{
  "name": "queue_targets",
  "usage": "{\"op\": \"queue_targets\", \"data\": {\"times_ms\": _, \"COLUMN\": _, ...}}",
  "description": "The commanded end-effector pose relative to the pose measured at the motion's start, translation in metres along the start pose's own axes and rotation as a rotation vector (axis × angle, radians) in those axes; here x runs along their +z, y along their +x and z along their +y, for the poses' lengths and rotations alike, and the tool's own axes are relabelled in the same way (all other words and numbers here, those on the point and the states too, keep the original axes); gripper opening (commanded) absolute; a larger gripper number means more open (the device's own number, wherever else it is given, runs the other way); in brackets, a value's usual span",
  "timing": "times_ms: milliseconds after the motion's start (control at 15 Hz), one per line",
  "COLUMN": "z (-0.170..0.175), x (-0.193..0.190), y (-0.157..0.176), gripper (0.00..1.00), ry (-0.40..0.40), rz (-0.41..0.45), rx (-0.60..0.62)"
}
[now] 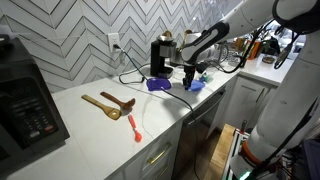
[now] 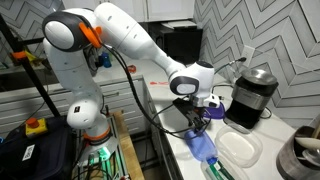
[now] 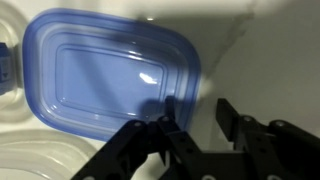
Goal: Remove the small lunch box from the bigger lunch box, then open the small lunch box and add green object, then close it
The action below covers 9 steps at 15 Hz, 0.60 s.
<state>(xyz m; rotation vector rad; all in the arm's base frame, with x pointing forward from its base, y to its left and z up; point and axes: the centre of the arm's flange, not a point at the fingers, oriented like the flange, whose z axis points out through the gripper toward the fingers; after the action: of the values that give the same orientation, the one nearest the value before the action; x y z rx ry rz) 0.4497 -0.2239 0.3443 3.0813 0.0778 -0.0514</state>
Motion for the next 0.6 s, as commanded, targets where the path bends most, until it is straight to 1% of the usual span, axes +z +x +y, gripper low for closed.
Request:
{"op": "queue_targets", "data": {"times_ms": 0, "z": 0.0036, "x": 0.0081, "y": -0.0012, "gripper": 0.16, "ry": 0.033, "rz": 0.018, "rx": -0.014}}
{"op": "queue_targets", "data": {"times_ms": 67, "z": 0.0036, "x": 0.0087, "y": -0.001, "gripper": 0.08, "ry": 0.037, "rz": 0.02, "rx": -0.014}}
{"op": "queue_targets", "data": {"times_ms": 133, "z": 0.0037, "x": 0.0086, "y": -0.0007, "gripper": 0.02, "ry": 0.04, "rz": 0.022, "rx": -0.015}}
{"op": "queue_targets", "data": {"times_ms": 267, "z": 0.0041, "x": 0.0081, "y": -0.0003, "gripper": 0.0, "ry": 0.045, "rz": 0.025, "rx": -0.019}}
{"op": "queue_targets", "data": {"times_ms": 533, "z": 0.0054, "x": -0.001, "y": -0.0025, "gripper": 0.02, "ry": 0.043, "rz": 0.015, "rx": -0.002}}
